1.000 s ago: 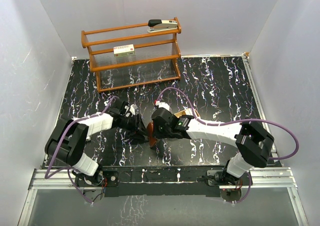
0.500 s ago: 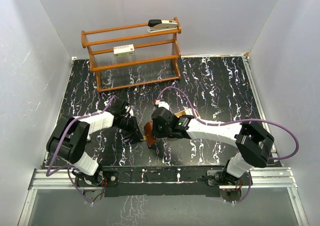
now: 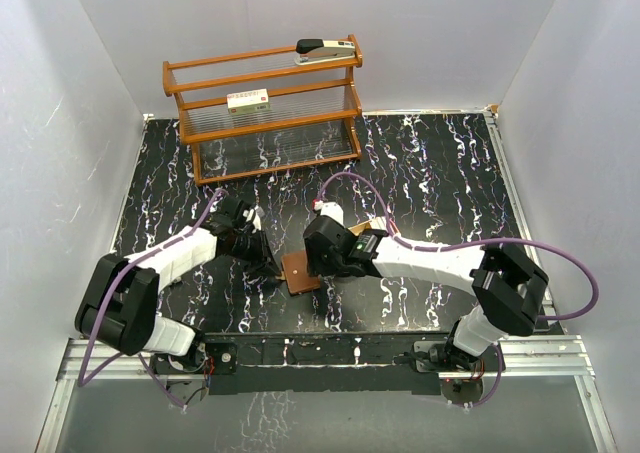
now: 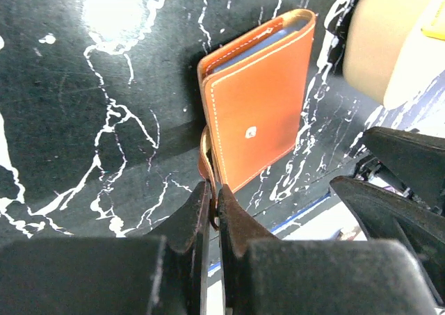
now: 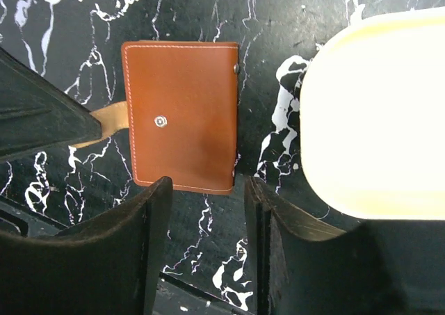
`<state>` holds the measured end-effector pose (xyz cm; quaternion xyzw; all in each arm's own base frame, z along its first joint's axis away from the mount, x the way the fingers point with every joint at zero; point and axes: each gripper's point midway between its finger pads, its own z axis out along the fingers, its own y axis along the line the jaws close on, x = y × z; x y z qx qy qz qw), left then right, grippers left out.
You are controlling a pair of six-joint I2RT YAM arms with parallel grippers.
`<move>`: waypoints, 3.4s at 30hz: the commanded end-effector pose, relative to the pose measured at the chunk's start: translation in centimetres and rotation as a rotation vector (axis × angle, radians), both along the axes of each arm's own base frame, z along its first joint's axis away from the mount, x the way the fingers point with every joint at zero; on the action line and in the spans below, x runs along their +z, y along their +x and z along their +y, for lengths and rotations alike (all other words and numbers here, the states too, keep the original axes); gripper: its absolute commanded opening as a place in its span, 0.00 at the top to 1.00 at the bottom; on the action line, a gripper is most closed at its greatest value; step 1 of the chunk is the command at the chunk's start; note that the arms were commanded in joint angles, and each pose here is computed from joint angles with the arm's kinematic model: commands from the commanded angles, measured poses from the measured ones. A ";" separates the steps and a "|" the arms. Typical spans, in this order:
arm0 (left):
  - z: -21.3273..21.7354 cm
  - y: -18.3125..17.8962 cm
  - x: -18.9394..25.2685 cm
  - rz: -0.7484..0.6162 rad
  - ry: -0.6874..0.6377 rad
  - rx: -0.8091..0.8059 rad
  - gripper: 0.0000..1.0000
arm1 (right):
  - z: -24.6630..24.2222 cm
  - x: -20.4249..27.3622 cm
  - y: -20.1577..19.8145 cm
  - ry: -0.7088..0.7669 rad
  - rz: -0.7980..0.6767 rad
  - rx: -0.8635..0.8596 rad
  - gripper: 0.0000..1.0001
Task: Put the credit cards into the card holder
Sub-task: Open the card holder at the center of the board.
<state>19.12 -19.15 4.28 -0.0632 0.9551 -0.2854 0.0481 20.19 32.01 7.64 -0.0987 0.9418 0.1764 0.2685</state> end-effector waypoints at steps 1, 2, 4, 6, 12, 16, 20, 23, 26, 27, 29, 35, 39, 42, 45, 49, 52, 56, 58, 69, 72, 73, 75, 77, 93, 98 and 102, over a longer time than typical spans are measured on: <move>-1.3 -0.3 2.8 -0.016 -0.107 -0.025 1.00 | 1.9 4.5 1.5 0.083 -0.097 0.030 0.55; -1.6 -0.1 3.4 -0.031 -0.126 -0.024 1.00 | 2.4 4.7 1.3 0.104 -0.095 0.049 0.54; -2.0 0.3 4.4 -0.051 -0.156 -0.016 1.00 | 3.3 4.7 1.1 0.130 -0.086 0.081 0.52; -2.5 0.8 5.6 -0.072 -0.183 -0.015 1.00 | 3.7 4.5 1.1 0.134 -0.078 0.092 0.50; -2.9 1.5 7.8 -0.116 -0.208 -0.026 1.00 | 4.5 4.5 0.8 0.154 -0.064 0.124 0.42; -2.7 1.4 7.6 -0.107 -0.193 -0.032 1.00 | 4.0 4.3 0.8 0.140 -0.071 0.123 0.42; -2.6 1.2 7.4 -0.098 -0.190 -0.029 1.00 | 3.4 3.7 1.4 0.106 -0.088 0.088 0.52; -2.4 1.1 7.2 -0.103 -0.179 -0.026 1.00 | 3.0 3.6 1.9 0.085 -0.111 0.073 0.66; -2.0 0.9 7.0 -0.102 -0.159 -0.024 1.00 | 2.5 3.2 2.7 0.047 -0.145 0.059 0.71; -2.0 0.8 7.0 -0.101 -0.158 -0.025 1.00 | 2.5 3.2 2.7 0.039 -0.149 0.067 0.70; -2.0 0.7 6.9 -0.097 -0.158 -0.025 1.00 | 2.9 3.2 2.7 0.036 -0.147 0.090 0.68; -2.1 0.6 7.3 -0.106 -0.170 -0.019 1.00 | 3.5 2.7 2.9 0.033 -0.152 0.128 0.66; -1.9 0.6 7.2 -0.101 -0.158 -0.027 1.00 | 3.3 2.4 3.2 0.009 -0.158 0.121 0.82; -1.6 0.4 7.0 -0.095 -0.137 -0.029 1.00 | 3.0 2.5 3.4 -0.010 -0.167 0.115 0.96; -1.3 0.2 6.9 -0.098 -0.126 -0.023 1.00 | 2.3 2.9 4.0 -0.024 -0.193 0.083 1.00; -1.0 0.1 6.8 -0.111 -0.114 -0.032 1.00 | 1.4 3.5 4.7 -0.043 -0.233 0.048 1.00; -1.2 0.0 6.7 -0.103 -0.119 -0.037 1.00 | 0.6 3.8 5.3 -0.082 -0.264 0.026 1.00; -1.6 0.0 7.3 -0.112 -0.154 -0.050 1.00 | 2.9 5.7 4.1 -0.014 -0.245 0.178 0.93; -1.7 0.0 7.5 -0.120 -0.161 -0.055 1.00 | 3.9 6.7 3.6 0.032 -0.271 0.265 0.82; -1.7 -0.1 7.5 -0.128 -0.163 -0.066 1.00 | 5.2 4.6 3.2 -0.005 -0.287 0.464 0.66; -1.6 -0.2 7.4 -0.122 -0.160 -0.067 1.00 | 5.3 3.6 3.5 -0.033 -0.274 0.464 0.67; -1.6 -0.2 7.4 -0.125 -0.158 -0.067 1.00 | 5.2 3.3 3.7 -0.046 -0.274 0.455 0.70; -1.4 -0.2 7.3 -0.126 -0.148 -0.065 1.00 | 4.9 2.8 4.0 -0.063 -0.276 0.437 0.80; -1.1 -0.1 7.1 -0.129 -0.122 -0.054 1.00 | 4.5 2.7 4.3 -0.068 -0.278 0.408 0.92; 6.5 4.0 3.8 -0.036 -0.028 0.265 0.82 | 4.0 3.3 -0.6 0.363 0.032 0.068 1.00; 5.4 3.7 4.3 -0.042 -0.107 0.233 0.59 | 2.8 3.4 -0.4 0.382 0.012 -0.008 1.00; 4.5 2.6 4.2 -0.030 -0.174 0.214 0.39 | 2.3 3.3 -0.3 0.397 0.011 -0.042 1.00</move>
